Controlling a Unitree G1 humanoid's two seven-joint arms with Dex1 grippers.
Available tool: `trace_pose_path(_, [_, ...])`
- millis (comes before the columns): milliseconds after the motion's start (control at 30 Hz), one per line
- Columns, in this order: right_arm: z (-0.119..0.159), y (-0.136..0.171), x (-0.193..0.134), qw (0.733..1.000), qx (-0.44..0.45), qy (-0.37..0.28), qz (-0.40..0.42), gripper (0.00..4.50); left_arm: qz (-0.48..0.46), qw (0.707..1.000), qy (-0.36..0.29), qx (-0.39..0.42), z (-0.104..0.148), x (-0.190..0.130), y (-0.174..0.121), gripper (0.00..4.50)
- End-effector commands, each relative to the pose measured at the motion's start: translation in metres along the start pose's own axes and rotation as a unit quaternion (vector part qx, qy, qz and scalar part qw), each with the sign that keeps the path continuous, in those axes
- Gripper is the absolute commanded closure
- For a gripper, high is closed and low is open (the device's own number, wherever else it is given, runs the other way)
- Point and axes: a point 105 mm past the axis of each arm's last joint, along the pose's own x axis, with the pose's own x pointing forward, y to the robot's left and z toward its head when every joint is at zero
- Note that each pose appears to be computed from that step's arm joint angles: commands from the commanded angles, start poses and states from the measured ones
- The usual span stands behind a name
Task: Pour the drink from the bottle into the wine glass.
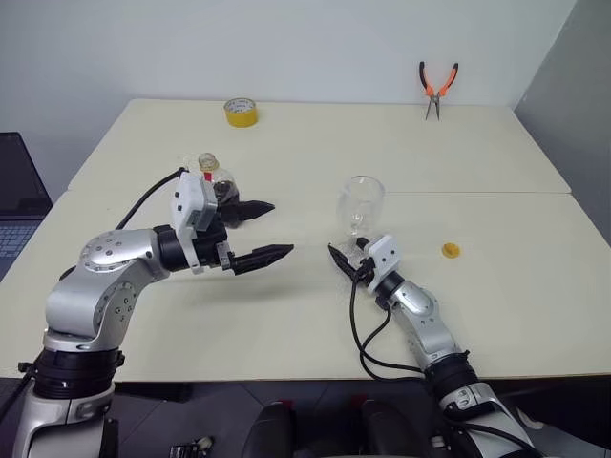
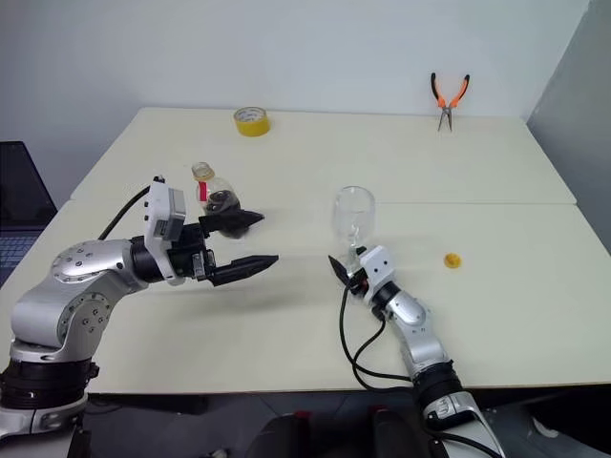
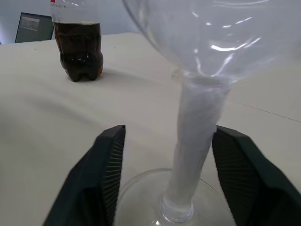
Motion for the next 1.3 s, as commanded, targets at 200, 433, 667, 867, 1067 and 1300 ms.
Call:
trace_pose_path(200, [0.015,0.002,-0.008,1.0,-0.003,-0.011,0.011,0.04,0.026,0.999,-0.017,0.008,0.004,-0.002,0.005,0.0])
trace_pose_path(433, [0.021,0.004,-0.067,0.998,0.0,0.051,0.037,0.04,0.076,0.996,-0.019,-0.049,-0.02,-0.003,0.003,0.0])
trace_pose_path(667, [0.044,0.007,-0.112,0.995,-0.011,0.095,0.03,0.04,0.2,0.975,-0.039,-0.089,-0.055,-0.009,0.012,0.0])
trace_pose_path(867, [0.09,0.017,-0.121,0.997,-0.006,0.067,0.046,0.04,0.38,0.921,-0.006,-0.085,-0.1,-0.026,0.03,0.0])
trace_pose_path(1067, [0.1,0.024,-0.119,0.996,0.015,0.065,0.065,0.04,0.466,0.881,-0.023,-0.075,-0.103,-0.037,0.058,0.0])
trace_pose_path(1300, [0.108,0.026,-0.109,0.995,0.024,0.055,0.078,0.04,0.468,0.881,-0.023,-0.063,-0.092,-0.028,0.094,0.0])
